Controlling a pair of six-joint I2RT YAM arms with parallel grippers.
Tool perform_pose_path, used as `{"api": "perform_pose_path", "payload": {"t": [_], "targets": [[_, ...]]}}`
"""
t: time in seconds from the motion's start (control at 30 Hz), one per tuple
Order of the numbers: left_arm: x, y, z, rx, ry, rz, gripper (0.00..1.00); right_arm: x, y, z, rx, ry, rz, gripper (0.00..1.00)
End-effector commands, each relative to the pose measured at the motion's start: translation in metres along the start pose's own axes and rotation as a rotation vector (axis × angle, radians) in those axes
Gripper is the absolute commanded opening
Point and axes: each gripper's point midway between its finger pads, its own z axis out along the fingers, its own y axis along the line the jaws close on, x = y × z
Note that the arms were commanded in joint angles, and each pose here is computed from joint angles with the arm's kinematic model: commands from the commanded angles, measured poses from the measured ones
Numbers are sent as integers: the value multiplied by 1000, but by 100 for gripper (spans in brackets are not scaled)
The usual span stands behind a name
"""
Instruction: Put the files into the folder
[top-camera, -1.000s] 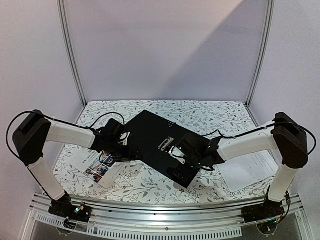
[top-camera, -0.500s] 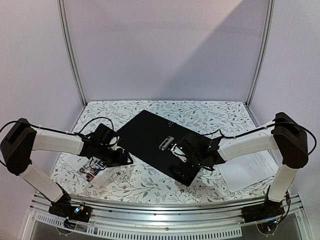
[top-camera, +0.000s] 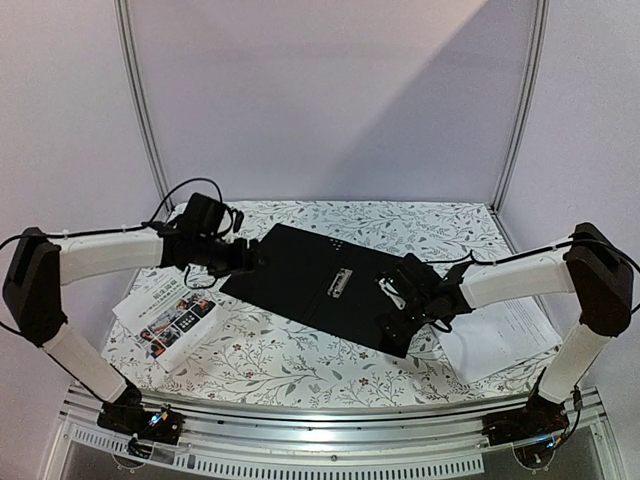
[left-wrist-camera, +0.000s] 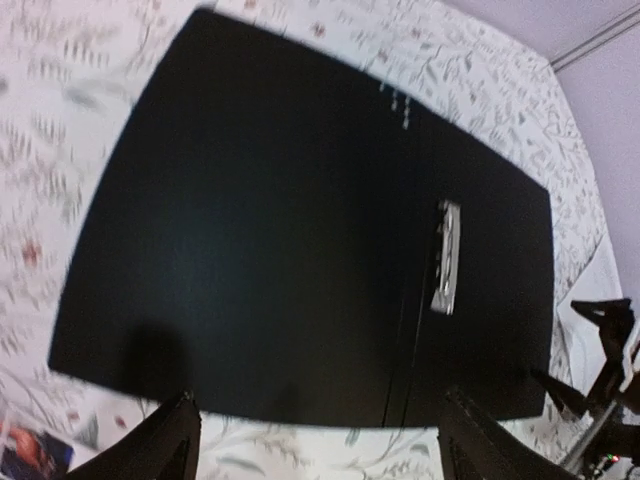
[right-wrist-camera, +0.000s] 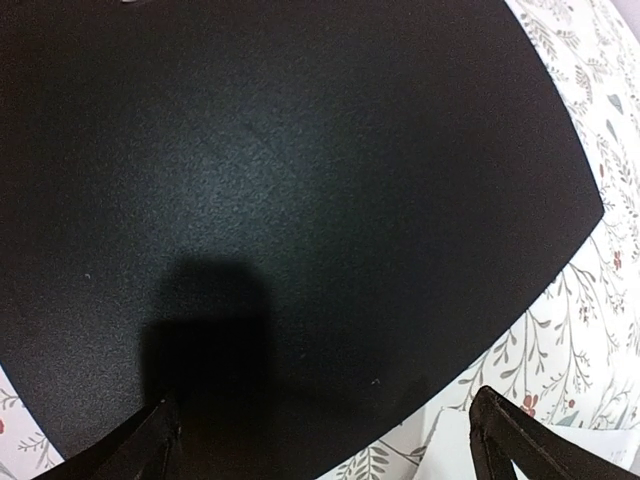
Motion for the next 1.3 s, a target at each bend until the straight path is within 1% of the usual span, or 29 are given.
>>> {"api": "perform_pose_path", "payload": {"t": [0.0, 0.07, 0.17, 0.27, 0.33, 0.43, 0.6, 0.73, 0.87, 0.93, 1.1, 1.27], "targets": [[-66, 15, 21, -160, -170, 47, 86, -30, -19, -18, 29, -81, 118, 99], [-86, 29, 33, -253, -204, 37, 88, -36, -32, -17, 25, -97, 204, 99], [-99, 41, 61, -309, -175, 36, 88, -37, -63, -11, 17, -96, 375, 99], [-101, 51, 80, -365, -137, 57, 88, -35, -87, -7, -7, -109, 530, 99], [-102, 57, 86, -391, -133, 71, 88, -35, -100, -7, -20, -131, 616, 99], [-98, 64, 88, -380, -137, 57, 88, -35, -109, -5, -44, -140, 683, 99], [-86, 75, 87, -368, -87, 43, 88, -36, -103, 8, -93, -99, 696, 99], [-69, 94, 85, -354, -38, 0, 89, -30, -93, 24, -119, -45, 689, 99], [-63, 107, 84, -364, -11, 4, 89, -28, -87, 35, -131, -10, 690, 99], [-61, 110, 88, -362, 4, 18, 89, -27, -85, 39, -140, 2, 691, 99], [-45, 111, 108, -261, 107, 6, 87, -27, -82, 47, -149, 26, 684, 99], [-38, 119, 111, -282, 127, -5, 85, -30, -78, 58, -168, 35, 696, 99]]}}
